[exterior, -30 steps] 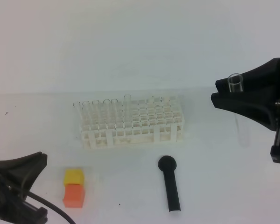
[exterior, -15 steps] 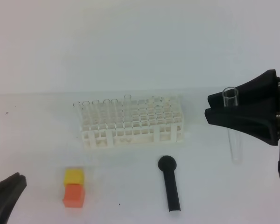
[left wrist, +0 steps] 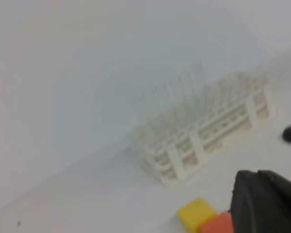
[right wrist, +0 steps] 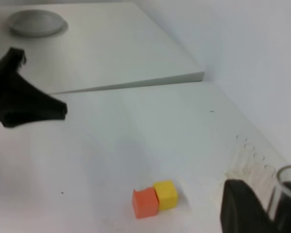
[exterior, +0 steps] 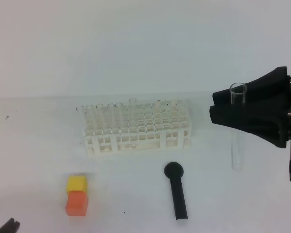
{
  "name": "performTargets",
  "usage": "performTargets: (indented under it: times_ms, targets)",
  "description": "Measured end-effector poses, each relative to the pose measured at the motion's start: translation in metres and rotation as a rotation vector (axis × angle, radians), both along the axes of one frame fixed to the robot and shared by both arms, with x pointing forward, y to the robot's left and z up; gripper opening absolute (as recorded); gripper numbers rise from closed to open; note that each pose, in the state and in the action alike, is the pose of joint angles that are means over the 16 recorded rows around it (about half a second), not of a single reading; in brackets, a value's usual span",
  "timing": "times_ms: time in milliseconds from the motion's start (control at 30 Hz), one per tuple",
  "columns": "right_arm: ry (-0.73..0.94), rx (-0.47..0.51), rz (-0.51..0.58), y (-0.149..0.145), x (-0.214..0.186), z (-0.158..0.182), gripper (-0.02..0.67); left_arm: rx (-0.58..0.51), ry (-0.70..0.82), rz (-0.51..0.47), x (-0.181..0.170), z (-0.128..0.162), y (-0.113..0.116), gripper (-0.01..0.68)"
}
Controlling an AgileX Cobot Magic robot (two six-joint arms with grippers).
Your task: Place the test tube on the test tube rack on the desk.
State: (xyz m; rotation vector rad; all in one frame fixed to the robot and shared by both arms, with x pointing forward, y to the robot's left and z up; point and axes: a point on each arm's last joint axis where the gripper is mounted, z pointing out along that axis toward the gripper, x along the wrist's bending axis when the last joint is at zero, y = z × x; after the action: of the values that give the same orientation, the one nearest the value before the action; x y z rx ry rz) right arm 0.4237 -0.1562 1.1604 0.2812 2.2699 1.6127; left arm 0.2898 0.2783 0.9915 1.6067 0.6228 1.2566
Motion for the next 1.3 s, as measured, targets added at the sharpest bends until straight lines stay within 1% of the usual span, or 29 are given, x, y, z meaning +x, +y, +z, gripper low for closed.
performTargets:
  times_ms: [133, 267, 700, 1133, 1233, 1300]
  targets:
    - [0.009, 0.018, 0.0, 0.0, 0.0, 0.001, 0.118, 0.077, 0.008, 0.006, 0.001, -0.014, 0.0, -0.001]
    - [0.015, 0.03, 0.005, 0.001, -0.001, 0.002, 0.118, 0.102, 0.03, 0.004, 0.002, -0.024, 0.0, -0.001]
    - [0.007, 0.015, 0.059, 0.002, -0.005, 0.001, 0.118, -0.05, 0.105, -0.02, 0.001, -0.027, -0.003, -0.001]
    - [0.013, 0.005, 0.072, 0.002, -0.006, 0.0, 0.118, -0.062, 0.112, -0.023, 0.001, -0.028, -0.003, -0.001]
    - [0.023, -0.012, 0.056, 0.001, -0.005, -0.002, 0.118, -0.062, 0.112, -0.023, 0.001, -0.028, -0.003, -0.001]
    - [0.034, -0.03, 0.026, 0.0, -0.003, -0.005, 0.118, -0.062, 0.112, -0.023, 0.001, -0.028, -0.003, -0.001]
